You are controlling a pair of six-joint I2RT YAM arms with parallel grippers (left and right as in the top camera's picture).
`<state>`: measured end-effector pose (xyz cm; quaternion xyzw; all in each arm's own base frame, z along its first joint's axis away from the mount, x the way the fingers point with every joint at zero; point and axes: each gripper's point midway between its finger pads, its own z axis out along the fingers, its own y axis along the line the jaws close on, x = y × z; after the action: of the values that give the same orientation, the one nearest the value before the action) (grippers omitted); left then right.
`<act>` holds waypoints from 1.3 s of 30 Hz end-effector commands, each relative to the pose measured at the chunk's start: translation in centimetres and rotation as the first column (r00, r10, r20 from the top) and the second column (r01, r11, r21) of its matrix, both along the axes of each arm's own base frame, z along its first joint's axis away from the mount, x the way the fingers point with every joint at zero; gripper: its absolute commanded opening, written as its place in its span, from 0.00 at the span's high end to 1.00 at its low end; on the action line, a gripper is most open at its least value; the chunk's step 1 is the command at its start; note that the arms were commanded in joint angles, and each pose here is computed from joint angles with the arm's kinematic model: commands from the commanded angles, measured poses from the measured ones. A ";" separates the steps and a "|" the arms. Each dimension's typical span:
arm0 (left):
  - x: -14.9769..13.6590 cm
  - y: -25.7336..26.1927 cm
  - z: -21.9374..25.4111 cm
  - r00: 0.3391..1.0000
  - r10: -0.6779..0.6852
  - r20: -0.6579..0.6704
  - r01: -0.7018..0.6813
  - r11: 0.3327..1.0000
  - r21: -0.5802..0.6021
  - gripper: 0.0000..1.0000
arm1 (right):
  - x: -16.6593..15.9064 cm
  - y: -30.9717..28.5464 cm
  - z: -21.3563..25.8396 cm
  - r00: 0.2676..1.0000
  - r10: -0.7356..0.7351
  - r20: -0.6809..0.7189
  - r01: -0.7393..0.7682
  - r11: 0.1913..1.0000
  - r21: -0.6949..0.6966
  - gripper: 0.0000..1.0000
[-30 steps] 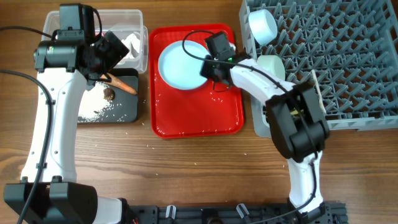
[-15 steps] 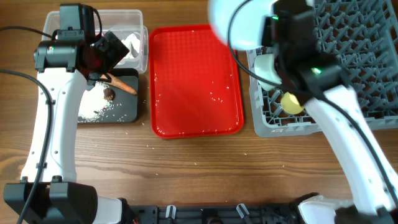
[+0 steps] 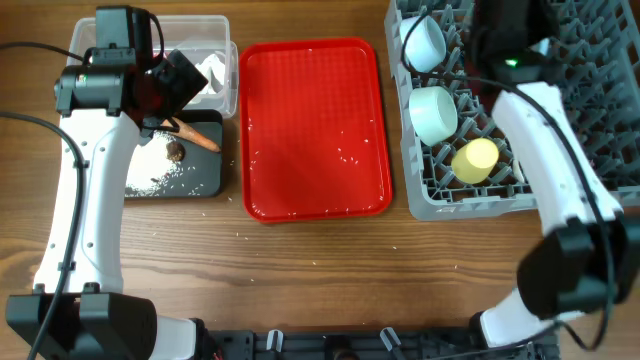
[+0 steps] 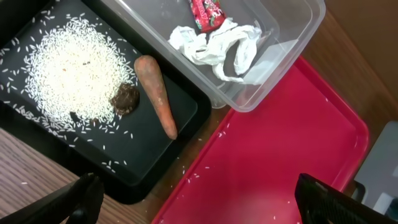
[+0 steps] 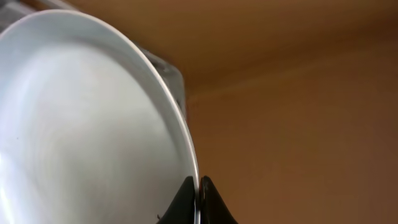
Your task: Sort waste into correct bins and load items into the dishwasher rack
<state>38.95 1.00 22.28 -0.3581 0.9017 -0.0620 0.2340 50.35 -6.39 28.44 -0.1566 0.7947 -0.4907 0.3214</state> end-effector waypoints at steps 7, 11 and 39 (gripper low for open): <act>0.1 0.2 0.0 1.000 -0.009 0.001 0.009 1.000 0.013 0.00 | 4.1 2.0 -8.8 0.982 0.111 -0.152 -0.110 0.994 0.013 0.74; 0.1 0.2 0.0 1.000 -0.009 0.001 0.009 1.000 0.013 0.00 | 4.3 2.5 -8.5 0.997 0.075 -0.032 -0.070 0.989 0.133 0.00; 0.1 0.2 0.0 1.000 -0.009 0.001 0.009 1.000 0.013 0.00 | -23.3 12.7 9.9 0.928 0.238 0.285 -0.368 0.493 0.788 0.00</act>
<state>38.95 1.00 22.25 -0.3582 0.9019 -0.0618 0.2334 26.33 7.57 38.78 -0.1745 0.8514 -0.0019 0.4945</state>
